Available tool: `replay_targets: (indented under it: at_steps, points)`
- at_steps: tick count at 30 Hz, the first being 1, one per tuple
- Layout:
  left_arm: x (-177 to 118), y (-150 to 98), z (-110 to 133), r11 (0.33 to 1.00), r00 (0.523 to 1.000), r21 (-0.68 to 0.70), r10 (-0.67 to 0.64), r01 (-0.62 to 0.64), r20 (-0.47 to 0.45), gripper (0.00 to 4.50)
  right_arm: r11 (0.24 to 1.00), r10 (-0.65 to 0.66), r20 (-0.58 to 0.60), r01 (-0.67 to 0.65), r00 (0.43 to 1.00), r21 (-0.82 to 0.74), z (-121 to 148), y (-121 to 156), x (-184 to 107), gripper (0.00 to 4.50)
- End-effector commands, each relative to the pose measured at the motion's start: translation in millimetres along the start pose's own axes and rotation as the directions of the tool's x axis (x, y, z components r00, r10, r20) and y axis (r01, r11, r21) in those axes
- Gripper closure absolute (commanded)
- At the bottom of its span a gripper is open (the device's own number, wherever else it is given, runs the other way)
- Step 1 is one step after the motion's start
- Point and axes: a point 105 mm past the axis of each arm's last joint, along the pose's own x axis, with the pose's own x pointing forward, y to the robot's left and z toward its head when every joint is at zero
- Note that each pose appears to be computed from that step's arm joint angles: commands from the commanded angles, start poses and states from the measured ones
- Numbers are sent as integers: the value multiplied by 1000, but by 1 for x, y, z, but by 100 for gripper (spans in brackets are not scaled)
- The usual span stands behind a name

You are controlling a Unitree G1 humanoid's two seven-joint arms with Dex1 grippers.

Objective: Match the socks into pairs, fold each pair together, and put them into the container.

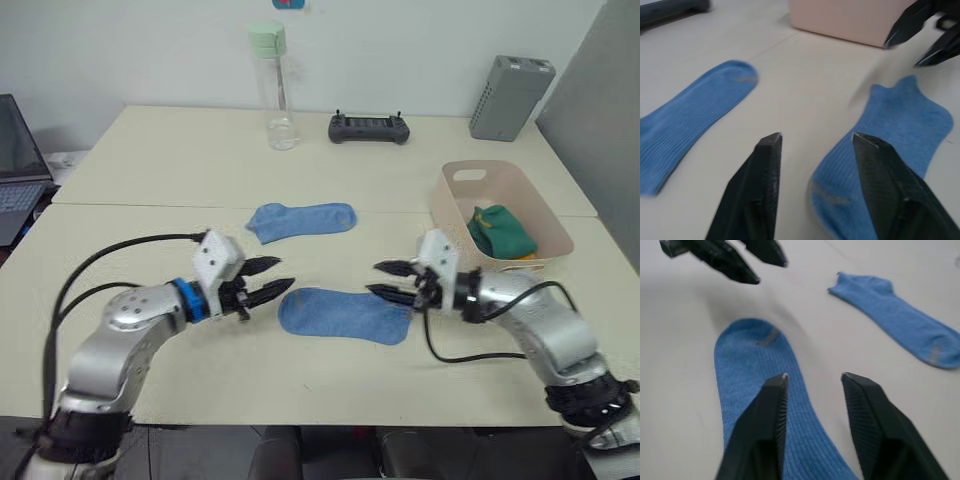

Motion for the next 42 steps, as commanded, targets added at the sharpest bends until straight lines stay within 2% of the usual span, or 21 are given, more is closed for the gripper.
replay_targets:
  at_steps: [1, 2, 4, 8, 12, 14, 18, 20, 25, 29, 35, 37, 39, 40, 42]
  points:
    - [17, -11, -7, 992, 995, 82, -92, 95, -38, 352, 999, -10, 19, 11, 1000, -43, -2, 0, 10, 405]
    - [21, -13, -12, 989, 992, 92, -112, 117, -56, 383, 999, -1, 21, 2, 1000, -32, -5, 3, 14, 441]
    - [27, -15, -22, 985, 988, 104, -126, 135, -86, 446, 999, 15, -12, -16, 1000, -32, -16, 7, 17, 450]
    - [25, -15, -41, 981, 980, 119, -132, 151, -152, 449, 999, 9, -122, -16, 993, -49, -46, 8, 3, 450]
    - [11, -7, -55, 984, 976, 126, -99, 125, -195, 449, 999, -25, -163, 18, 986, -41, -61, 2, -24, 450]
    - [6, -5, -50, 993, 987, 72, -80, 91, -141, 449, 1000, -24, -124, 22, 992, -18, -56, 2, -32, 450]
    - [-5, -15, -41, 993, 990, 19, -114, 116, -77, 449, 999, 33, -62, -35, 998, -19, -41, 13, -38, 450]
    - [-11, -21, -45, 989, 984, 31, -138, 142, -111, 449, 997, 71, -34, -72, 997, -8, -33, 21, -33, 450]
    - [-14, -21, -61, 990, 975, 44, -124, 134, -185, 449, 996, 89, -92, -91, 992, -18, -47, 30, -21, 450]
    - [-20, -17, -68, 994, 975, 35, -93, 102, -202, 449, 996, 76, -180, -85, 981, -41, -64, 27, -34, 450]
    - [-32, -8, -52, 997, 992, -73, -45, 37, -119, 449, 998, 52, -163, -54, 985, -9, -55, 23, -60, 450]
    - [-38, 2, -39, 989, 998, -143, 33, -40, -48, 449, 999, -11, -79, 15, 997, 46, -38, 17, -66, 450]
    - [-47, 17, -33, 970, 990, -195, 144, -143, -8, 449, 987, -137, -14, 138, 990, 84, -24, 1, -75, 450]
    - [-52, 26, -34, 957, 978, -206, 209, -205, -4, 449, 976, -199, -9, 199, 980, 84, -23, -8, -81, 450]
    - [-62, 45, -38, 914, 938, -224, 347, -338, 0, 450, 963, -257, -26, 258, 966, 79, -28, -15, -89, 412]
